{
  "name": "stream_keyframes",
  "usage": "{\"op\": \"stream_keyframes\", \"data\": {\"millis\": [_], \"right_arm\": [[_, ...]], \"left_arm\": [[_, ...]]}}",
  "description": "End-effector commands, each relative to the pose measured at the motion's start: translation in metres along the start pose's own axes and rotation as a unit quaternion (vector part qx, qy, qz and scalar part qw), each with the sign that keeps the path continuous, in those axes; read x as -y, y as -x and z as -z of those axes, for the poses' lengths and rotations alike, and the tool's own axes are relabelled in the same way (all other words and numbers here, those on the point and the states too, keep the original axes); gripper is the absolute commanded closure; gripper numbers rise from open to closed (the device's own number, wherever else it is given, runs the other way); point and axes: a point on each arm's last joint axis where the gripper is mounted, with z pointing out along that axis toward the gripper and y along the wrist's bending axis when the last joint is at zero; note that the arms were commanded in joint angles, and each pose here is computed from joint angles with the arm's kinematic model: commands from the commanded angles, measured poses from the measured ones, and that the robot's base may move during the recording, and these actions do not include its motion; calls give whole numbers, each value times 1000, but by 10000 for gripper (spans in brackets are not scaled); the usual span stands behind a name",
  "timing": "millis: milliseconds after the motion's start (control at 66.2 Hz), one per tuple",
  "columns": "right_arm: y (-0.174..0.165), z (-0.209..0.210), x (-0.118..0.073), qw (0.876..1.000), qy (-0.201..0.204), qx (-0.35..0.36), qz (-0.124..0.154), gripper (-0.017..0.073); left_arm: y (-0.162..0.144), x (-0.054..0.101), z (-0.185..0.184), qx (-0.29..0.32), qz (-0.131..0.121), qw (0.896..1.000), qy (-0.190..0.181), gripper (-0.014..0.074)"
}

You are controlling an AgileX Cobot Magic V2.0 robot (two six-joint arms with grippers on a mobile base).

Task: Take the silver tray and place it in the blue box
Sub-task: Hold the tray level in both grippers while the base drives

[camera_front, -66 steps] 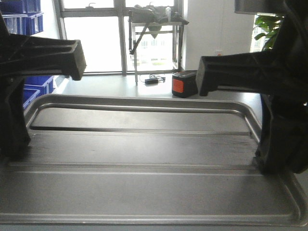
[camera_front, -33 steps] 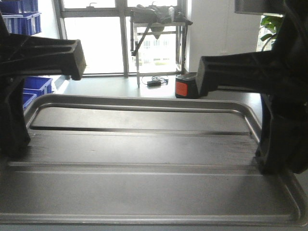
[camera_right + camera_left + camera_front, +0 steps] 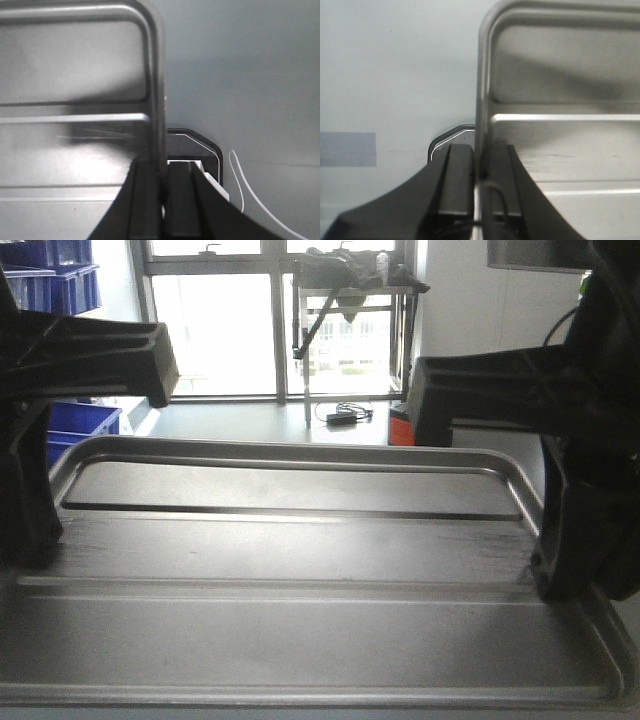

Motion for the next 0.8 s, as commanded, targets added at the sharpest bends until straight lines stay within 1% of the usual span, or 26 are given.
{"op": "stream_keyframes", "data": {"millis": [0, 786], "right_arm": [[8, 13, -5, 999, 38, 34, 0, 503], [8, 13, -5, 999, 37, 33, 0, 503]], "left_arm": [[5, 4, 13, 23, 7, 999, -34, 588], [5, 4, 13, 24, 6, 999, -33, 588]]}}
